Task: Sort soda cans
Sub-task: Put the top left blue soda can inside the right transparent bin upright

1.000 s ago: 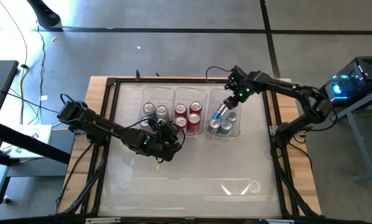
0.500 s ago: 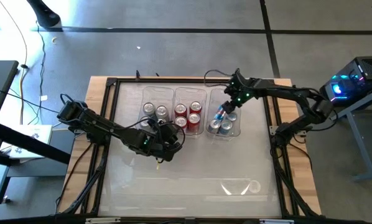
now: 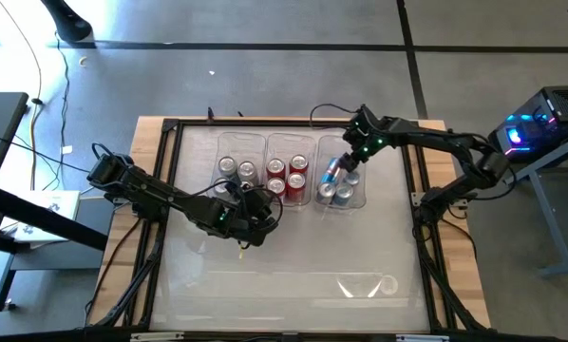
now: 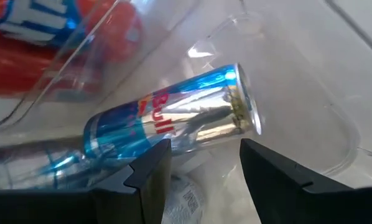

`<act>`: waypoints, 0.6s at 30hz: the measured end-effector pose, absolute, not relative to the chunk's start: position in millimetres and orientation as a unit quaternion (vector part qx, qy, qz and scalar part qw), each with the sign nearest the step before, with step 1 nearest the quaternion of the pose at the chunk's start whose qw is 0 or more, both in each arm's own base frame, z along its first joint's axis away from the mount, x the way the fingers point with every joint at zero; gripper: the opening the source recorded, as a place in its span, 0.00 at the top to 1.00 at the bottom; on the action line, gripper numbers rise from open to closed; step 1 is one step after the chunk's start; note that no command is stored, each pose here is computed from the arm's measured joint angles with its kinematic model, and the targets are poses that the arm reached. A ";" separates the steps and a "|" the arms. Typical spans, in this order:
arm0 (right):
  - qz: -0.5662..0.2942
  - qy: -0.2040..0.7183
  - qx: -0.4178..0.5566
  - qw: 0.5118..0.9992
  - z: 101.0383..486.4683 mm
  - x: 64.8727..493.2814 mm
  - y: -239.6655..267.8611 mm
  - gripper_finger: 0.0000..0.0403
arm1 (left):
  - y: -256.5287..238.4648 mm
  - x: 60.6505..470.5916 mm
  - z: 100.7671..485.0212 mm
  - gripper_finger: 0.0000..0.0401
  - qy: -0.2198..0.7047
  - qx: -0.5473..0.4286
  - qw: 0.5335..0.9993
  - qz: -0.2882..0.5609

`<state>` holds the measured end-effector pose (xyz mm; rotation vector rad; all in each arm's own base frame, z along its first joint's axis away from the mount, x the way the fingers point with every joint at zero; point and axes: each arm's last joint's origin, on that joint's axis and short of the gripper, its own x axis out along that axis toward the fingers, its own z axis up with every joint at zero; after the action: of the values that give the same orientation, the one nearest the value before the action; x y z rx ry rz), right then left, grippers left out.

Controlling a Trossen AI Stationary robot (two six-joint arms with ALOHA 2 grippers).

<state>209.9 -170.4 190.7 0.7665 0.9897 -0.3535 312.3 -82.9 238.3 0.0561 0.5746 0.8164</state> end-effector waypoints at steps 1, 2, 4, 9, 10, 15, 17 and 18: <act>-0.158 0.461 0.357 0.797 191.9 210.6 -170.4 0.54 | -82.9 312.3 238.3 0.52 0.276 0.027 0.878 0.391; -0.151 0.460 0.359 0.798 193.6 211.4 -170.3 0.54 | -82.9 312.3 238.3 0.52 0.276 0.027 0.878 0.391; -0.135 0.452 0.366 0.803 198.5 214.0 -170.9 0.54 | -82.9 312.3 238.3 0.52 0.276 0.027 0.878 0.391; -0.096 0.428 0.372 0.818 211.2 221.5 -171.4 0.54 | -82.9 312.3 238.3 0.52 0.276 0.027 0.878 0.391; -0.089 0.426 0.369 0.821 213.5 223.2 -171.0 0.54 | -82.9 312.3 238.3 0.52 0.276 0.027 0.878 0.391; -0.091 0.443 0.326 0.830 232.0 233.1 -166.9 0.54 | -82.9 312.2 238.3 0.52 0.276 0.027 0.878 0.391; -0.138 0.473 0.270 0.827 242.4 239.9 -161.3 0.54 | -82.8 312.3 238.3 0.52 0.276 0.027 0.877 0.391; -0.173 0.486 0.231 0.825 247.4 243.7 -158.2 0.54 | -82.8 312.3 238.3 0.52 0.276 0.027 0.878 0.391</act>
<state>243.7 -158.2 247.4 0.4912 1.0334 -0.3668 312.3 -82.8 238.3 0.0562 0.5764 0.8156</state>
